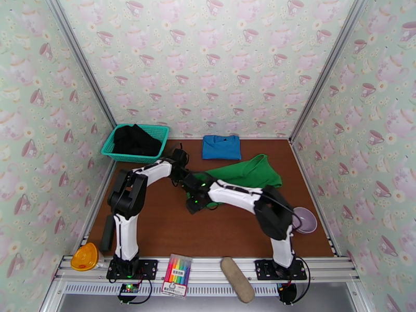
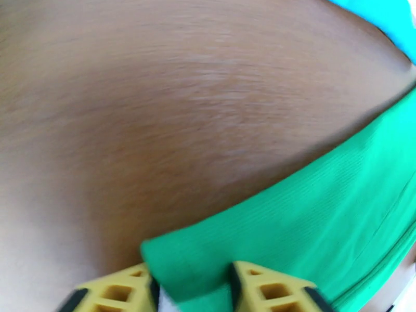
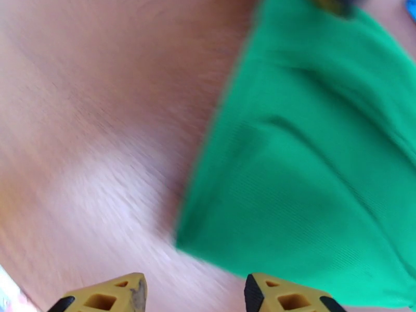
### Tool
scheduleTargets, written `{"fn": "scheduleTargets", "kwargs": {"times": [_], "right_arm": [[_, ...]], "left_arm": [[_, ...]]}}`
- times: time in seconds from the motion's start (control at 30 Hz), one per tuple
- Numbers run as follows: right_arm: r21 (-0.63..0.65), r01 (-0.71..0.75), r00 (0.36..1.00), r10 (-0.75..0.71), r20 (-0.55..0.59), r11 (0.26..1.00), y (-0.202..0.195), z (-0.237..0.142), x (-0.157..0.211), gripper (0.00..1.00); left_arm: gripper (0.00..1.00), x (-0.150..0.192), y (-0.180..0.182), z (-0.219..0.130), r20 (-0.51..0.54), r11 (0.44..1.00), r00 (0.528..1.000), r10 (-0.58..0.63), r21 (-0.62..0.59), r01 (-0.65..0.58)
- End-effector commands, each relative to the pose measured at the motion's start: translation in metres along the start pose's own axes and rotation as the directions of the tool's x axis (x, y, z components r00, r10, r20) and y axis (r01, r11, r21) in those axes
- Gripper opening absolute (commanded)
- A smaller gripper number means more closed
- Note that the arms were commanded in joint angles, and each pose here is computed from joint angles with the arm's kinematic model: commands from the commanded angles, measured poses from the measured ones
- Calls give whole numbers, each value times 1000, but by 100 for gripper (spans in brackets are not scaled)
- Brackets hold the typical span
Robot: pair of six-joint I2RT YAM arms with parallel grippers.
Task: Fold and stack the mixed laundry pile
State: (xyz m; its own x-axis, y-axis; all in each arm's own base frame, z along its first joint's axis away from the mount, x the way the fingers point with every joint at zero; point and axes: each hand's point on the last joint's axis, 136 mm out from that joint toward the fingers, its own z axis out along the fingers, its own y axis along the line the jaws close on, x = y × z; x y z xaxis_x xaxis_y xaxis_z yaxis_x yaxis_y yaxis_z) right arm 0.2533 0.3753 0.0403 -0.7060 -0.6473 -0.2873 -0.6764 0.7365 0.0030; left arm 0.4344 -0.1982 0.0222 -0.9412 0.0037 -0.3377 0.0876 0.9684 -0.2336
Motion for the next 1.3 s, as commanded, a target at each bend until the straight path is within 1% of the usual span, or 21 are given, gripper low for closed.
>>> {"fn": "scheduleTargets", "kwargs": {"times": [0.0,0.03,0.1,0.13,0.17,0.3,0.33,0.43,0.47,0.5,0.6,0.7,0.83,0.93,1.03,1.13,1.27], "right_arm": [[92,-40,999,38,28,995,-12,6,-14,56],[112,-40,999,38,23,993,-15,11,-14,56],[142,-37,999,37,8,989,-19,21,-11,56],[153,-37,999,37,-1,988,-21,26,-9,55],[160,-35,999,36,-9,986,-22,30,-6,55],[177,-31,999,36,-27,984,-25,42,1,50],[181,-30,999,36,-33,983,-26,44,3,45],[186,-22,998,33,-52,982,-26,49,8,11],[182,-19,998,29,-55,983,-24,49,9,3],[178,-14,998,25,-56,984,-23,48,10,0],[152,6,999,0,-42,988,-11,41,5,0],[111,29,1000,-29,-4,993,8,26,-6,0],[62,19,997,-24,78,998,21,-4,-23,0],[80,2,991,-13,132,997,14,-28,-28,0],[127,-20,986,-1,165,992,-1,-49,-23,0],[168,-59,984,28,178,984,-20,-62,-9,0],[220,-127,982,91,167,967,-56,-63,21,0]], "left_arm": [[21,10,-14,16,-32,999,999,25,41,-24],[16,12,-14,17,-35,999,999,25,41,-24],[9,16,-14,20,-38,999,999,25,45,-23],[2,18,-13,21,-40,999,999,22,44,-20],[0,19,-13,22,-42,999,999,21,45,-19],[0,26,-9,25,-51,999,998,20,40,-18],[0,28,-8,26,-55,999,998,20,38,-18],[0,33,-3,22,-52,1000,998,20,19,-19],[0,36,0,20,-51,1000,998,23,7,-22],[0,37,3,15,-47,1000,999,23,-6,-23],[0,42,14,0,-27,999,999,24,-46,-25],[0,44,24,-22,-1,995,1000,27,-92,-27],[0,39,22,-58,39,995,998,42,-96,-38],[0,29,5,-84,71,996,995,72,-61,-68],[0,18,-18,-103,88,993,990,115,-34,-112],[0,8,-45,-113,97,987,983,157,-4,-158],[0,-6,-85,-112,109,975,971,215,25,-219]]}}
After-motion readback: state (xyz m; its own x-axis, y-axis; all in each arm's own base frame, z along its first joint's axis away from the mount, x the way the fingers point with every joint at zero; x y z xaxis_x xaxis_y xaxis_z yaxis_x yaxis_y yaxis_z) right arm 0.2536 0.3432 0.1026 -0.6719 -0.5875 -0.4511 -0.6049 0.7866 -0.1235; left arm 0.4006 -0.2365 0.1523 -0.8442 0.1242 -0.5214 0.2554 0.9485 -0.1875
